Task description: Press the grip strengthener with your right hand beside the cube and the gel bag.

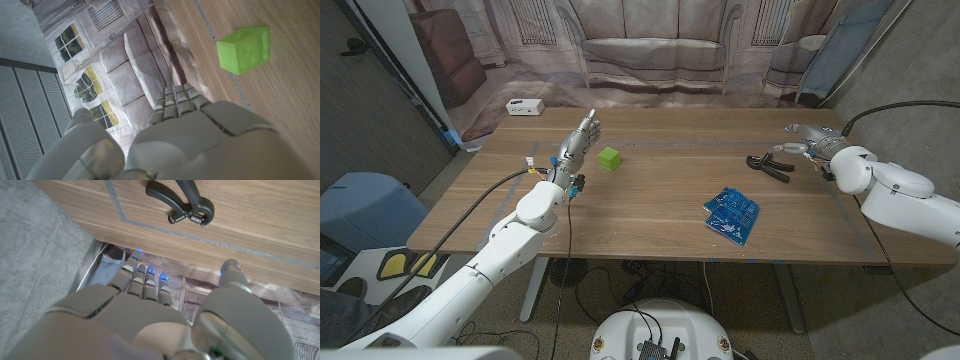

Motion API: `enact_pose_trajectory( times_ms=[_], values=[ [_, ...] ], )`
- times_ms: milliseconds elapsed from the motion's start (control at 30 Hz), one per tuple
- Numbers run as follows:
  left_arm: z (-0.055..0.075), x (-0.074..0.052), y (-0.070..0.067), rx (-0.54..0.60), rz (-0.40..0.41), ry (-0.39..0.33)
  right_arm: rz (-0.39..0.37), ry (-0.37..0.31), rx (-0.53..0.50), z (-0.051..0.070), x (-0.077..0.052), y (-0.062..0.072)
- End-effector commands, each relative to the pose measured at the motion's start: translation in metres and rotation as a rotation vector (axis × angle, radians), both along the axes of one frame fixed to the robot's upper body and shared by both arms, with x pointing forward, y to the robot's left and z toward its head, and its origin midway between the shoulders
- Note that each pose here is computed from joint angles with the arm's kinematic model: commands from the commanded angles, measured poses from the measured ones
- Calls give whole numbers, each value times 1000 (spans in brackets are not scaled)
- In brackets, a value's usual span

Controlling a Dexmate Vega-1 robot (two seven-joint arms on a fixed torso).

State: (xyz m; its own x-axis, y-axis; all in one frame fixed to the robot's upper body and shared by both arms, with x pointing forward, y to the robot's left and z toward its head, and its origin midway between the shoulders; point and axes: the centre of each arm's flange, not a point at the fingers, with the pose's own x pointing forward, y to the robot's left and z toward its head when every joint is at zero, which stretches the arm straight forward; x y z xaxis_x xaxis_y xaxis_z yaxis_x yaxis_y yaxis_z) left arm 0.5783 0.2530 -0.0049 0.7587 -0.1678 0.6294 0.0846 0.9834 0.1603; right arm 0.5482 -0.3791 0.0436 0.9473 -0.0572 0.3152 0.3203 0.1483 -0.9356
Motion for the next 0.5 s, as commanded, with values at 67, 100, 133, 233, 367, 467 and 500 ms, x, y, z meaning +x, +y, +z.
enact_pose_trajectory(
  times_ms=[67,100,133,233,367,467,500],
  values=[
    [1,-3,1,5,7,0,-31,50,-23,-1,11,0],
    [1,-3,0,5,6,1,-30,52,-20,-1,13,0],
    [1,-3,0,6,6,2,-29,53,-18,-2,14,1],
    [1,-4,0,7,5,4,-30,59,-18,-4,18,1],
    [2,-4,0,6,7,0,-37,75,-26,-5,22,2],
    [2,-5,0,4,10,0,-41,82,-30,-7,25,2],
    [2,-5,0,3,9,0,-42,84,-29,-7,26,2]
  ],
)
